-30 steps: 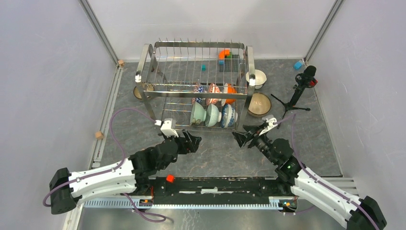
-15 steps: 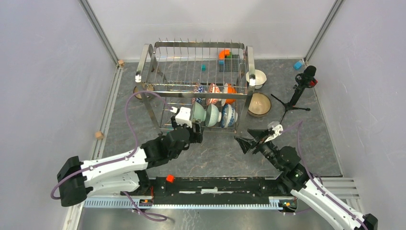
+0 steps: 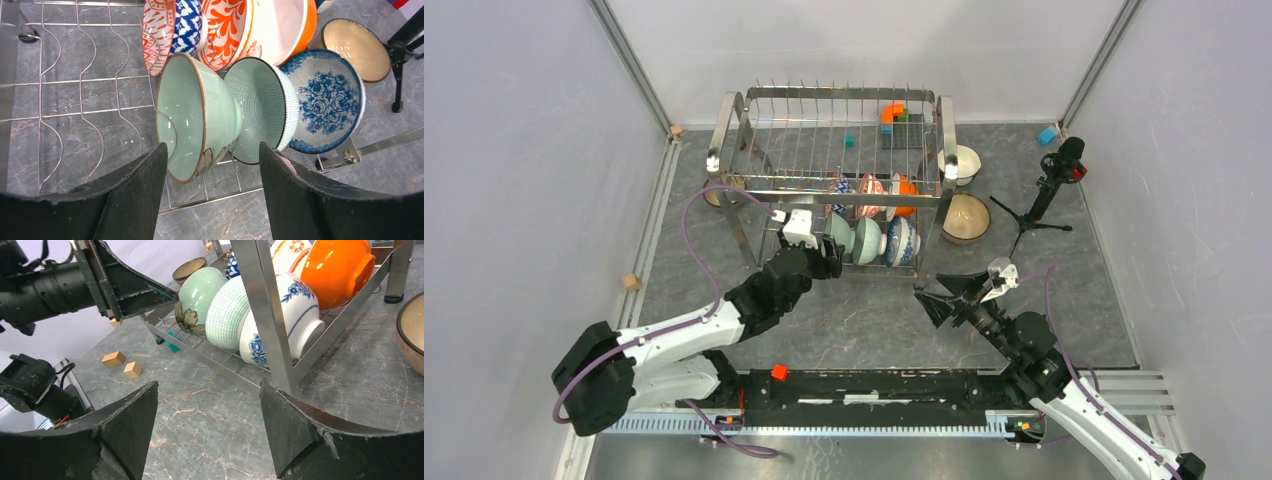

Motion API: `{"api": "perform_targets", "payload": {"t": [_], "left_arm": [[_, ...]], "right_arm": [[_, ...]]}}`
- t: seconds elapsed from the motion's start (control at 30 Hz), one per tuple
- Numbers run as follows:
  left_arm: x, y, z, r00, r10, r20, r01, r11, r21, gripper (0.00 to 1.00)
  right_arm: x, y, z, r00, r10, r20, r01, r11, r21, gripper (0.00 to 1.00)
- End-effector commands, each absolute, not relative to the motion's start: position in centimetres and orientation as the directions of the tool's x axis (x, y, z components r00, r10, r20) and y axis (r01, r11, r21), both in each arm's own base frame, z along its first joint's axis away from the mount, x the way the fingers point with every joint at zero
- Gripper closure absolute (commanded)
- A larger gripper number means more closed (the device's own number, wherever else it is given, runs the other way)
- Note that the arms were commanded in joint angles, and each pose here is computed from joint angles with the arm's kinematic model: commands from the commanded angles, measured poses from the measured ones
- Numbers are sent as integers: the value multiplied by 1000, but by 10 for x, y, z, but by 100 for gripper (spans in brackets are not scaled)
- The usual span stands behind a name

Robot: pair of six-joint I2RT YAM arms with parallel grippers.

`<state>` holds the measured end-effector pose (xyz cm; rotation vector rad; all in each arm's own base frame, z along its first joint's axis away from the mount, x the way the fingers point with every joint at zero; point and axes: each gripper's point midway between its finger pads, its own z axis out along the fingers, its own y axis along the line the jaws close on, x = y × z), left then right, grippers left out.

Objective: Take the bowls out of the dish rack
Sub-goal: Pick up the bowl from the dish rack.

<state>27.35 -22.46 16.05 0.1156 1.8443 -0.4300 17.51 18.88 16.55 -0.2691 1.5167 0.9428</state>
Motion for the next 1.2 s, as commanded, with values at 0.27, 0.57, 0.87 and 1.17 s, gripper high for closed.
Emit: {"api": "perform_targets", "payload": {"t": [0.27,0.57,0.87,1.17], "left_arm": [[292,-236,150,-271,-199,-942,352,890,-289,36],[297,-244,139,-326,-252,-911,379,848,-370,47],[300,-245,126,-361,-305,-881,377,817,-437,56],[300,-246,121,-380,-337,-862,390,786,-479,68]], "right_arm": [[171,194,126,-251,304,-919,-672,628,391,20],[167,195,131,-240,311,-919,-691,610,387,20],[166,197,132,-239,308,-921,-701,602,383,19],[165,198,131,-239,307,-921,-706,596,382,20]]}}
